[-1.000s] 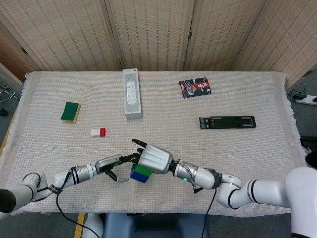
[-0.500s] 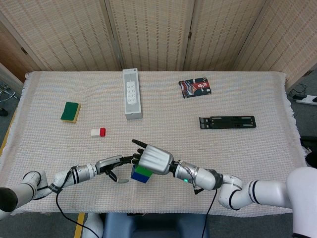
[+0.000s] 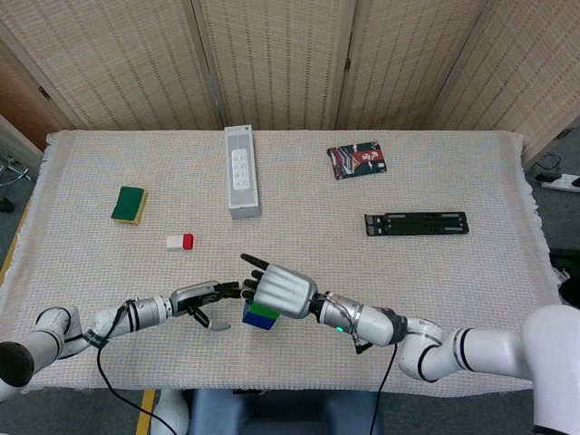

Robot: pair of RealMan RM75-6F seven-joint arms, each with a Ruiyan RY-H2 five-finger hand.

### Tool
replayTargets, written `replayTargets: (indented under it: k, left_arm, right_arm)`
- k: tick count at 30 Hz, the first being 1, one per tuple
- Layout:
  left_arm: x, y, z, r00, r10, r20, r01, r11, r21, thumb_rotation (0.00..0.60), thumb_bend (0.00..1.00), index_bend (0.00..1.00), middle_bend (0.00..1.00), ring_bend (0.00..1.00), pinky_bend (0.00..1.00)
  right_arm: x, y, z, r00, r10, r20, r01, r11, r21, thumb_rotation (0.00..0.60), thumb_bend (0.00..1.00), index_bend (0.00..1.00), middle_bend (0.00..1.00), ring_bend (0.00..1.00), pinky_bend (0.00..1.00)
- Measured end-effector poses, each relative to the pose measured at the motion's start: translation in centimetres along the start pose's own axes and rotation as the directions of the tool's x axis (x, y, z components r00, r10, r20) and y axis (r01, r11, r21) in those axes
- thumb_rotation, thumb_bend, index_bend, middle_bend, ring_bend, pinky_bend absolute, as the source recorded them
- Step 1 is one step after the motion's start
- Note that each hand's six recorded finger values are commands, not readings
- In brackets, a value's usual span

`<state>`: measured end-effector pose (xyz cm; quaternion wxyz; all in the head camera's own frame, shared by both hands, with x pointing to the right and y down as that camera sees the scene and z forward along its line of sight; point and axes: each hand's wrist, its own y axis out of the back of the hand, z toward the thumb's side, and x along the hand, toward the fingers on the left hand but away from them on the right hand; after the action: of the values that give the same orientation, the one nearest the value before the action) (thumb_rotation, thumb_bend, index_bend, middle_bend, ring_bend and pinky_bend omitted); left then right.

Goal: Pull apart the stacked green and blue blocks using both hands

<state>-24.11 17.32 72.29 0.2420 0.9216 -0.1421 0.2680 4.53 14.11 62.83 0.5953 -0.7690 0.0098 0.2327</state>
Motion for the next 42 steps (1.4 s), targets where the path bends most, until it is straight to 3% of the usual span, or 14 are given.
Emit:
replayTargets:
  k: [11, 24, 42]
  left_arm:
    - [0.8, -0.4, -0.2, 1.0, -0.012, -0.028, 0.013, 1.0, 0.004, 0.6, 0.36, 0.1, 0.0, 0.0, 0.0]
    - [1.0, 0.1, 0.7, 1.0, 0.011, 0.005, -0.011, 0.998, -0.064, 0.6, 0.35, 0.15, 0.0, 0.0, 0.0]
    - [1.5, 0.3, 0.1, 0.999, 0.042, -0.008, -0.043, 0.997, -0.063, 0.6, 0.35, 0.34, 0.0, 0.0, 0.0]
  right_arm:
    - [-0.7, 0.2, 0.6, 1.0, -0.019, 0.01, 0.019, 0.999, 0.036, 0.6, 0.29, 1.0, 0.39, 0.36, 0.0]
    - [-0.9, -0.4, 0.5, 1.0, -0.005, 0.025, 0.005, 1.0, 0.024, 0.6, 0.29, 1.0, 0.39, 0.36, 0.0]
    - [-1.4, -0.5, 0.4, 1.0, -0.013, 0.028, 0.013, 1.0, 0.001, 0.6, 0.29, 1.0, 0.39, 0.36, 0.0]
